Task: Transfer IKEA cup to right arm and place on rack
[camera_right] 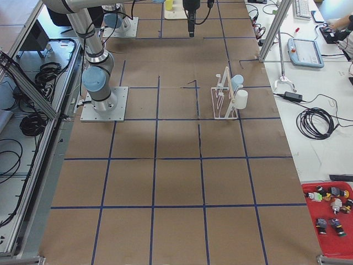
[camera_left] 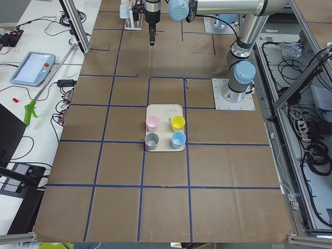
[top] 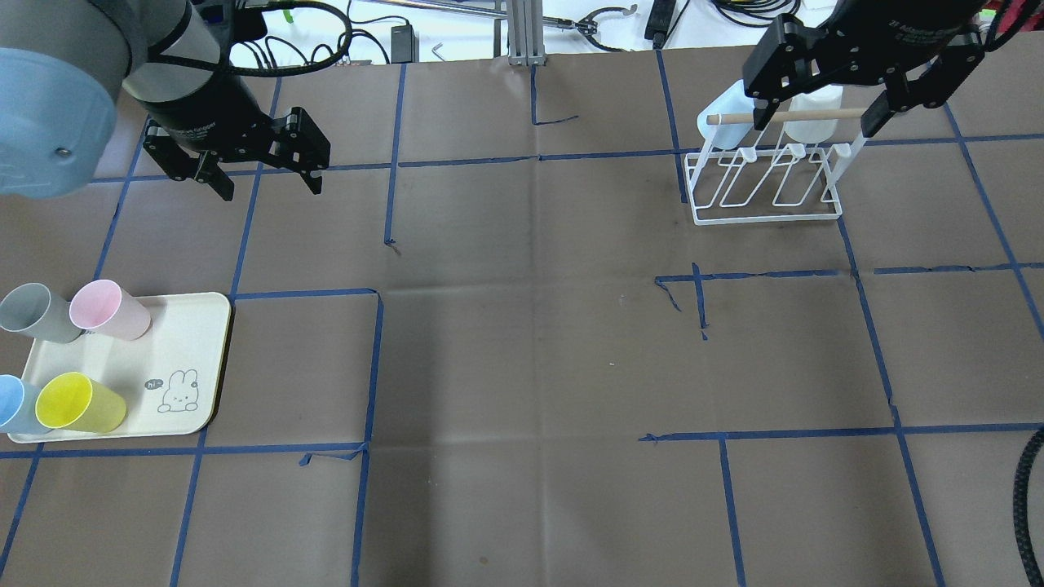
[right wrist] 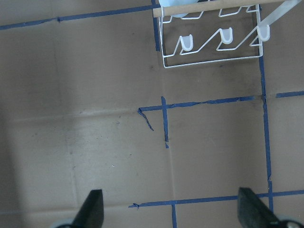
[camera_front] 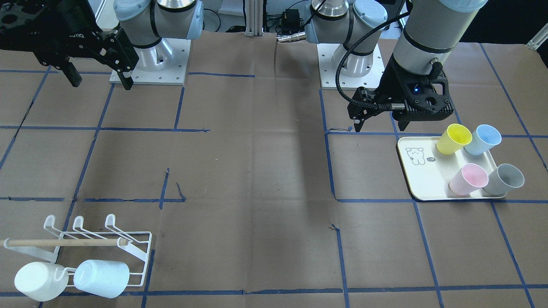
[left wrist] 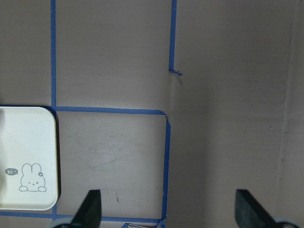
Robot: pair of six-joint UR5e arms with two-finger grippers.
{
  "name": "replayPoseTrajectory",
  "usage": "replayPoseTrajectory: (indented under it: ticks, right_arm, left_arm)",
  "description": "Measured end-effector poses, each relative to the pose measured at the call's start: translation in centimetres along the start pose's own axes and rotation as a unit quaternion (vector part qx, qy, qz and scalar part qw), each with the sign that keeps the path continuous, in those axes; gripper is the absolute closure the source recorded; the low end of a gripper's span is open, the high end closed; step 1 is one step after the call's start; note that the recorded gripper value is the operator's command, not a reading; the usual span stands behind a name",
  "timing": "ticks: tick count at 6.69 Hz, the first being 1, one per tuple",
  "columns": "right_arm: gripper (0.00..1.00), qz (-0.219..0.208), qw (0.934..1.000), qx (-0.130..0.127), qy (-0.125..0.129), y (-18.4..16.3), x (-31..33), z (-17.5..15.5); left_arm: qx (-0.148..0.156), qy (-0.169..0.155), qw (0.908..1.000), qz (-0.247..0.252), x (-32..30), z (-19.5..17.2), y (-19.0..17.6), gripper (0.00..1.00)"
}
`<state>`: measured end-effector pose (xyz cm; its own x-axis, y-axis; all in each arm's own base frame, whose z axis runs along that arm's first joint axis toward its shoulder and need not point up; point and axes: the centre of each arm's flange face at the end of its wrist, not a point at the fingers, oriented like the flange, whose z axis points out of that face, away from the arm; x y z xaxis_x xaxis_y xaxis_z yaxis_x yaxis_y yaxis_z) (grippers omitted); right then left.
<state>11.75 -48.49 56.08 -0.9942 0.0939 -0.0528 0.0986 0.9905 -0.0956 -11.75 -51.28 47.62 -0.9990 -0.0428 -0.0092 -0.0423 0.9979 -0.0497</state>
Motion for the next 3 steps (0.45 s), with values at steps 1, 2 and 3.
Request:
replayPoseTrajectory:
  ticks: [1,2,3]
  right_arm:
    - [0.0,0.0,1.0,-0.002,-0.001,0.03,-0.05,-0.01]
    - [0.0,0.0,1.0,-0.008,-0.001,0.04,-0.09,0.3]
    - [0.0,0.001,0.9997,-0.023,-0.001,0.26,-0.1,0.82]
  left_arm:
    - [0.0,0.0,1.0,0.0,0.0,0.0,0.01,0.0]
    - [0.0,0.0,1.0,0.0,0.0,-0.01,0.02,0.0]
    - [0.0,0.0,1.0,0.0,0.0,-0.01,0.02,0.0]
